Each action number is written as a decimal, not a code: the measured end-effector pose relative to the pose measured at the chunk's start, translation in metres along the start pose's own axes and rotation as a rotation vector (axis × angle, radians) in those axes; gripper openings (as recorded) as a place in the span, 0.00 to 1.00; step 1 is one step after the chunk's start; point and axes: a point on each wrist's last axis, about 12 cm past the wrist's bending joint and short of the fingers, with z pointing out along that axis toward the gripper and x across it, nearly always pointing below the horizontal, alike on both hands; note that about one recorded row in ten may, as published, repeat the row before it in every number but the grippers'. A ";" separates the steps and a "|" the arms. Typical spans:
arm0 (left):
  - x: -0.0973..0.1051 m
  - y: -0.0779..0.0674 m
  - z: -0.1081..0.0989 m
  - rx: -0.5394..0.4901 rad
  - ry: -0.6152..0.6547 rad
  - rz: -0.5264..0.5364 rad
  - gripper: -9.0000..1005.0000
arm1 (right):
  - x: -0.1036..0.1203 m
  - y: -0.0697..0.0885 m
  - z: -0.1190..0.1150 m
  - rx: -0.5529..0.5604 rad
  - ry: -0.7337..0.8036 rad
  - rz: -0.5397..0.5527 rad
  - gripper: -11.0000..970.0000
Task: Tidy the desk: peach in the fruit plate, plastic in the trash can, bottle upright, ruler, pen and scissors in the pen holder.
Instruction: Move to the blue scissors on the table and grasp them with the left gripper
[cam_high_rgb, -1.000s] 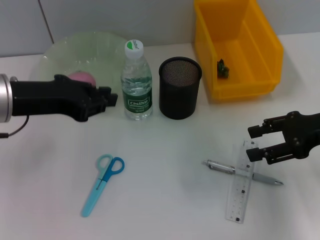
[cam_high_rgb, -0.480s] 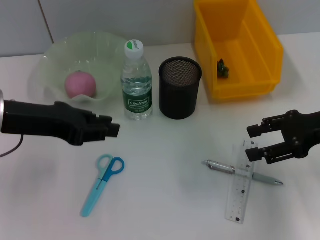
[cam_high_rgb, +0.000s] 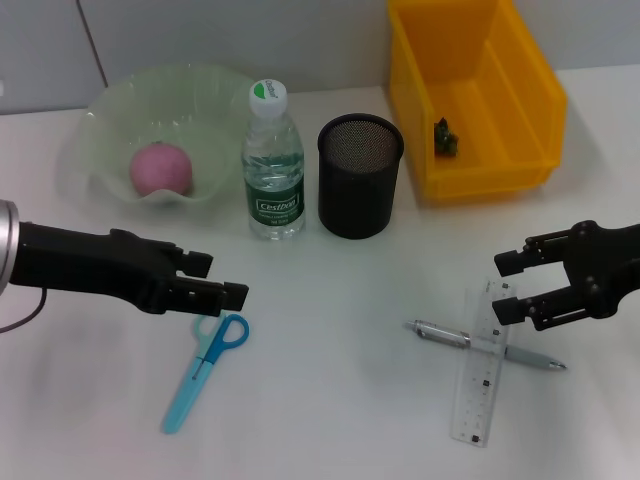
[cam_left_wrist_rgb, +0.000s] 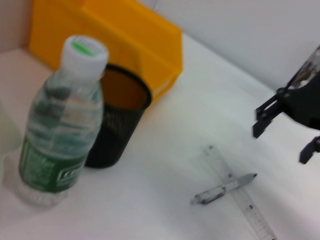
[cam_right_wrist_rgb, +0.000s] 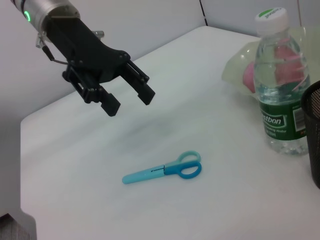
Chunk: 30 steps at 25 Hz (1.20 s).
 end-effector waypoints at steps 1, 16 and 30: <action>0.000 0.000 0.000 -0.005 0.009 -0.005 0.68 | 0.000 0.000 0.000 -0.001 0.001 0.000 0.77; -0.012 0.000 0.014 -0.080 0.159 -0.160 0.86 | 0.006 0.005 -0.001 -0.030 0.002 -0.040 0.77; -0.038 -0.006 0.060 -0.305 0.465 -0.246 0.86 | 0.005 0.004 0.001 -0.030 0.015 -0.102 0.77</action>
